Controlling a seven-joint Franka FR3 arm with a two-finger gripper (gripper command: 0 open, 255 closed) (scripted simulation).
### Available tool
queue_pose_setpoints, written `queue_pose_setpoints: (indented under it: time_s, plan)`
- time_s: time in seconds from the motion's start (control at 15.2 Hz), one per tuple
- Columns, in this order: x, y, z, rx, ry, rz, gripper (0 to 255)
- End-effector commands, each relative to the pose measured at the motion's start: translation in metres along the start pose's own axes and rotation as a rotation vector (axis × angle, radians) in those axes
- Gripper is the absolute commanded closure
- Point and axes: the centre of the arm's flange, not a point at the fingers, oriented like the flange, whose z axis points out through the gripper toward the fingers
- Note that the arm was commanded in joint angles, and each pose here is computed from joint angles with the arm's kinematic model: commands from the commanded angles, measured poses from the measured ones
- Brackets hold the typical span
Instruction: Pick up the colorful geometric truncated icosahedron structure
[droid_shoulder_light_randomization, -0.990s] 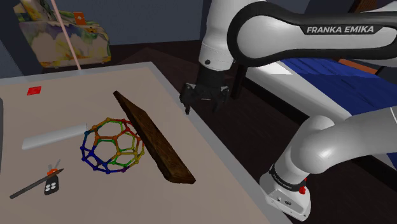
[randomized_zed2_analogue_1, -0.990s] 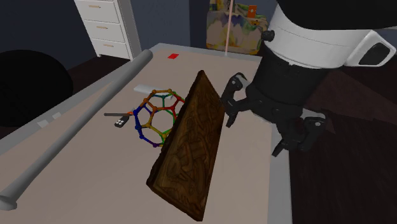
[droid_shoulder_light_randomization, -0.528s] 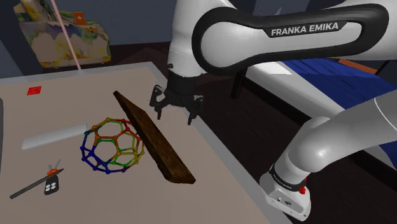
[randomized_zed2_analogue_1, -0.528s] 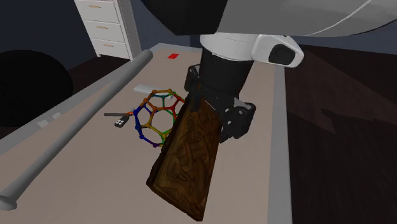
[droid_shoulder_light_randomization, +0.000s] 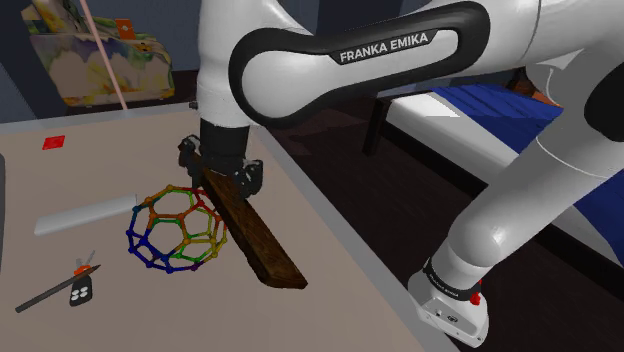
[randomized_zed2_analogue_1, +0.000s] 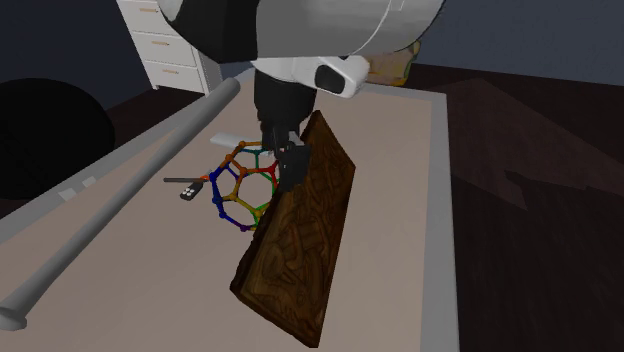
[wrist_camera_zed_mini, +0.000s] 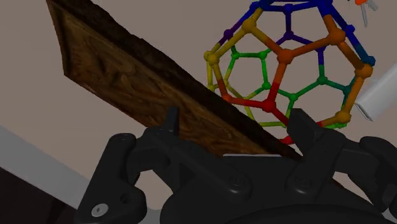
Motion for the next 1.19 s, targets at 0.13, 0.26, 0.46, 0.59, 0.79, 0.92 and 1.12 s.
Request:
queue_pose_setpoints:
  time_s: [0.13,0.26,0.46,0.59,0.79,0.92,1.12]
  plan:
    - [-0.011,-0.047,0.014,0.020,-0.010,0.145,0]
    - [-0.012,-0.064,0.019,0.026,-0.014,0.195,0]
    - [-0.010,-0.062,0.034,0.026,-0.014,0.195,0]
    - [-0.008,-0.061,0.045,0.026,-0.014,0.195,0]
    - [-0.006,-0.059,0.058,0.026,-0.014,0.195,0]
    - [-0.006,-0.059,0.058,0.026,-0.014,0.195,255]
    - [-0.006,-0.059,0.058,0.026,-0.014,0.195,255]
